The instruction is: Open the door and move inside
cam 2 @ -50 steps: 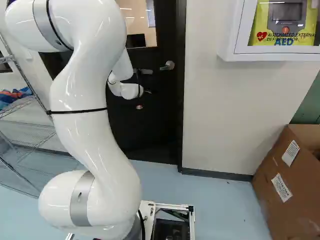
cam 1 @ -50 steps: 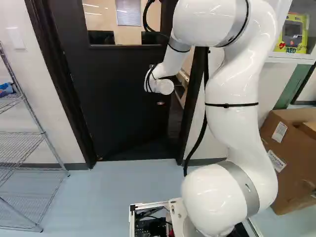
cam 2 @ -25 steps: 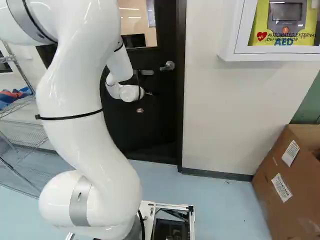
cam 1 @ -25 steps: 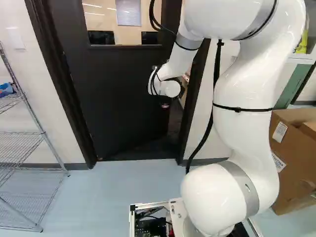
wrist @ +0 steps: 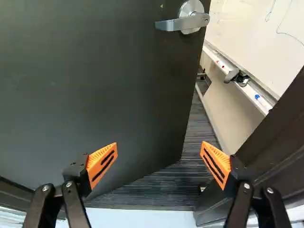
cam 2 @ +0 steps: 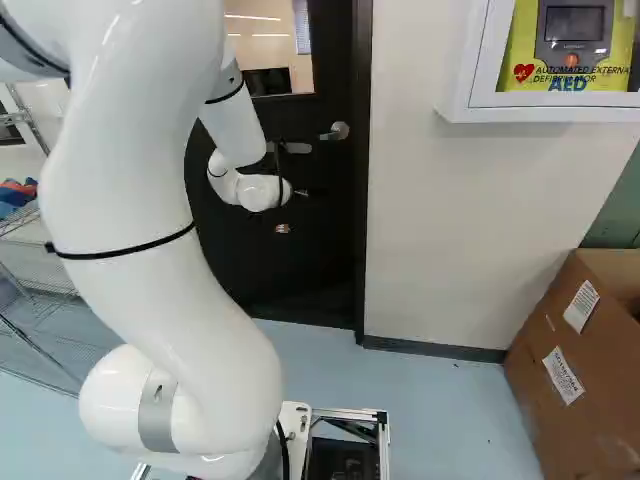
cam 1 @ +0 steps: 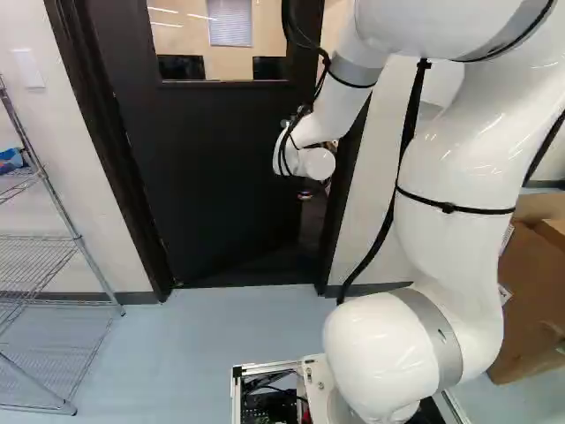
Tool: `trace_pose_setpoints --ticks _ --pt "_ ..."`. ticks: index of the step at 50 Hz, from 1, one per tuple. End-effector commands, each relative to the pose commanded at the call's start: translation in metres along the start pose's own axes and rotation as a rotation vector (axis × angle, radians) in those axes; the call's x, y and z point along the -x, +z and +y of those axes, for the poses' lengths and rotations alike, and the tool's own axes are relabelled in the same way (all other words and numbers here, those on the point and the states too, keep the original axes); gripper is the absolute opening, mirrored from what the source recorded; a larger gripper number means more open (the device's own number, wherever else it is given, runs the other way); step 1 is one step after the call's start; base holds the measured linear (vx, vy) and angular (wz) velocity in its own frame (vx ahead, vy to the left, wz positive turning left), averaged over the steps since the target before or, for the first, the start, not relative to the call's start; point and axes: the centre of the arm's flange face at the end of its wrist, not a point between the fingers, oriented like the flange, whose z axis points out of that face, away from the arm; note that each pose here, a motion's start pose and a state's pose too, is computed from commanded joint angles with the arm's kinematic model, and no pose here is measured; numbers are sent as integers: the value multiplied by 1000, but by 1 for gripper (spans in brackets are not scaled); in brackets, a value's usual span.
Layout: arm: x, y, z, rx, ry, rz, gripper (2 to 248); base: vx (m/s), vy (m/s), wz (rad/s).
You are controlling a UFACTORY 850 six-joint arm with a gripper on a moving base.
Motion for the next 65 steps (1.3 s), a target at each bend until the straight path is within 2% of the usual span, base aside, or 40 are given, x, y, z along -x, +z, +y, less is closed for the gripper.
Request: trace_pose_setpoints --ticks 65 --pt "52 -124 3 -43 -27 -10 247 0 0 0"
